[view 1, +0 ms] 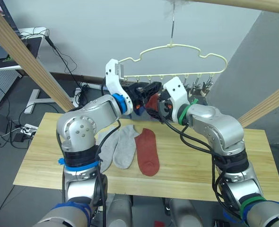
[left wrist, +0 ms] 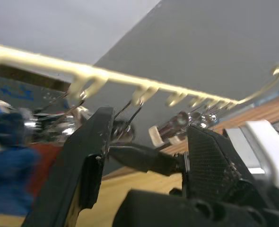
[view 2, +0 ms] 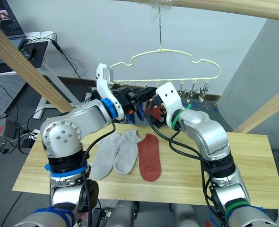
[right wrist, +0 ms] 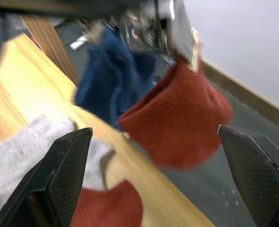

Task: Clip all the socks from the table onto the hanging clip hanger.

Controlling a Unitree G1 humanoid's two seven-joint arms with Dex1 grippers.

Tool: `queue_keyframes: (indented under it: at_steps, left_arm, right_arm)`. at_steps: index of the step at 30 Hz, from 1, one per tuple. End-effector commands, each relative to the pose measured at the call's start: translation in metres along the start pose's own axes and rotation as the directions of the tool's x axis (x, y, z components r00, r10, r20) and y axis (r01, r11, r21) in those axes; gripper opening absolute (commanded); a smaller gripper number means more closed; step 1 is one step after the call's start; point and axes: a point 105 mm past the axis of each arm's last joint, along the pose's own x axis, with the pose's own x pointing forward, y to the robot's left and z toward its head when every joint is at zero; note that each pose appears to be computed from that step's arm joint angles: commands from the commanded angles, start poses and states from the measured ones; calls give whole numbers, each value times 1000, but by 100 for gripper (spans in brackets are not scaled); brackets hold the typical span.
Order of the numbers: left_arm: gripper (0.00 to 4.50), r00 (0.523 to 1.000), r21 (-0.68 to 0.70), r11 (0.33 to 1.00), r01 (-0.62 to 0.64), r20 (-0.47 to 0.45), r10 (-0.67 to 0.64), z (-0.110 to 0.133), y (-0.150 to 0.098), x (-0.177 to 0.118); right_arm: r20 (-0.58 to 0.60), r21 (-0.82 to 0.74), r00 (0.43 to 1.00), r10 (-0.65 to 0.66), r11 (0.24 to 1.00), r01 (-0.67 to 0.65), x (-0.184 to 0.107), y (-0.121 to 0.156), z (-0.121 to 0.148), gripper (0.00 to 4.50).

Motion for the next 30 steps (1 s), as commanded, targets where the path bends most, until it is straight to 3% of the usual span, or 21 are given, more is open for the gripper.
queue_keyframes:
  at_steps: [1,8,15,21,30]
  left_arm:
    - [278,999,96,995,31,14,-32,4,-11,-11]
    - [278,997,276,959,-70,50,59,2,0,-22]
    - [278,978,451,879,-154,195,72,-3,6,-33]
    - [278,954,483,842,-242,277,116,-10,20,-58]
    - [278,930,430,841,-328,302,209,-28,32,-103]
  right_arm:
    - [72,-7,997,-1,1000,2,-15,-4,5,446]
    - [76,77,997,8,997,-14,-30,-13,-19,446]
    - [100,132,995,-22,991,8,-44,-16,-37,446]
    - [151,128,988,-13,992,-6,-58,-6,-41,446]
    - [188,146,981,-49,989,22,-74,4,-45,446]
